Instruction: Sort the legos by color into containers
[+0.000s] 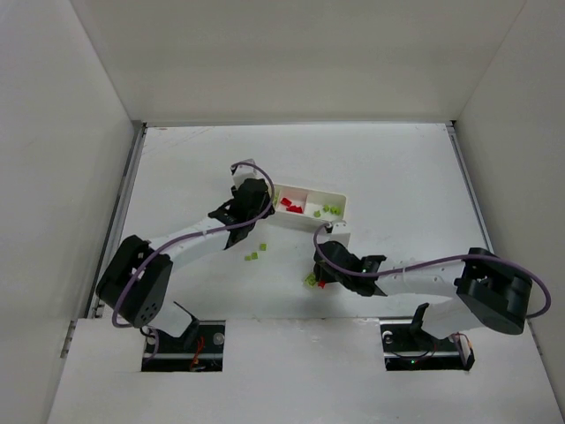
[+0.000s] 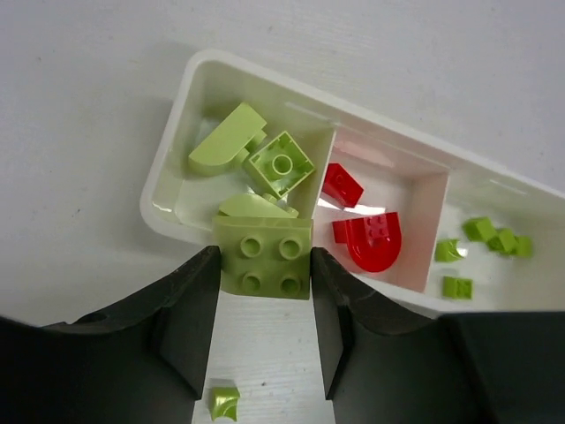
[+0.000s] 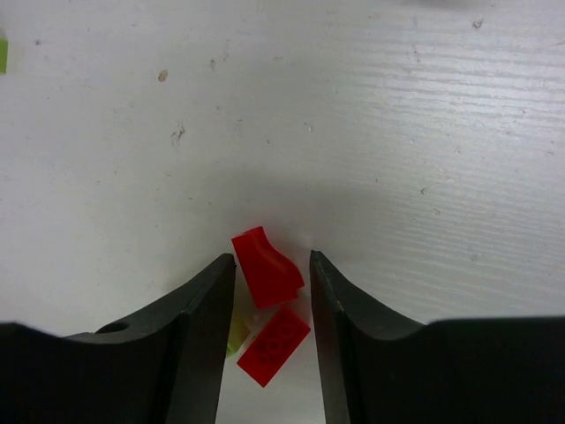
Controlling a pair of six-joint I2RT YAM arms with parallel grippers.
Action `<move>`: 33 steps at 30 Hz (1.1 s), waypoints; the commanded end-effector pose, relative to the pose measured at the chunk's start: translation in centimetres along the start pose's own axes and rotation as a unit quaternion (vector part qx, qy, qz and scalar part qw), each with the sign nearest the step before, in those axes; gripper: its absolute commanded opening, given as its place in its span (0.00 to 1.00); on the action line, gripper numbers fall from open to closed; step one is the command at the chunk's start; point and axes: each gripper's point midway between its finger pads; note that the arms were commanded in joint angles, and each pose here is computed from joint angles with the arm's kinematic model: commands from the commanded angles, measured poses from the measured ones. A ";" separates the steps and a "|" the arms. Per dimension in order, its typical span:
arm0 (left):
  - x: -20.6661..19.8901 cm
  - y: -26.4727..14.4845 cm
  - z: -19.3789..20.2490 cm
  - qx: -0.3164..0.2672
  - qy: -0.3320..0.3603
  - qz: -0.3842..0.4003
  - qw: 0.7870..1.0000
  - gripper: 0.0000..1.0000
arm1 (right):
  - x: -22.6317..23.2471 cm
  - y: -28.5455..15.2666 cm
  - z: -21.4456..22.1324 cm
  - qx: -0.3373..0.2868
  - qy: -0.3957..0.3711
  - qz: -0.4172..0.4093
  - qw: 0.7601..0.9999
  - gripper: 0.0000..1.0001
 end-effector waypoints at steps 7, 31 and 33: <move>-0.9 3.2 -3.0 -0.011 0.039 -0.029 0.999 0.28 | 1.8 0.7 -1.7 -0.014 0.008 -0.012 1.000 0.35; -0.3 1.3 -5.9 -0.066 0.026 -0.047 0.996 0.46 | 5.9 -1.8 -9.2 -0.095 0.018 -0.069 0.993 0.27; -0.3 -0.5 -7.4 -0.090 0.012 -0.034 0.995 0.47 | 7.0 -1.7 -11.4 -0.114 0.019 -0.079 0.990 0.27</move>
Point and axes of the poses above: each gripper's point midway between its finger pads, its own y axis out along the fingers, its own x axis along the line the jaws close on, z = x × y, and after that the axes turned 12 degrees about y, right-handed
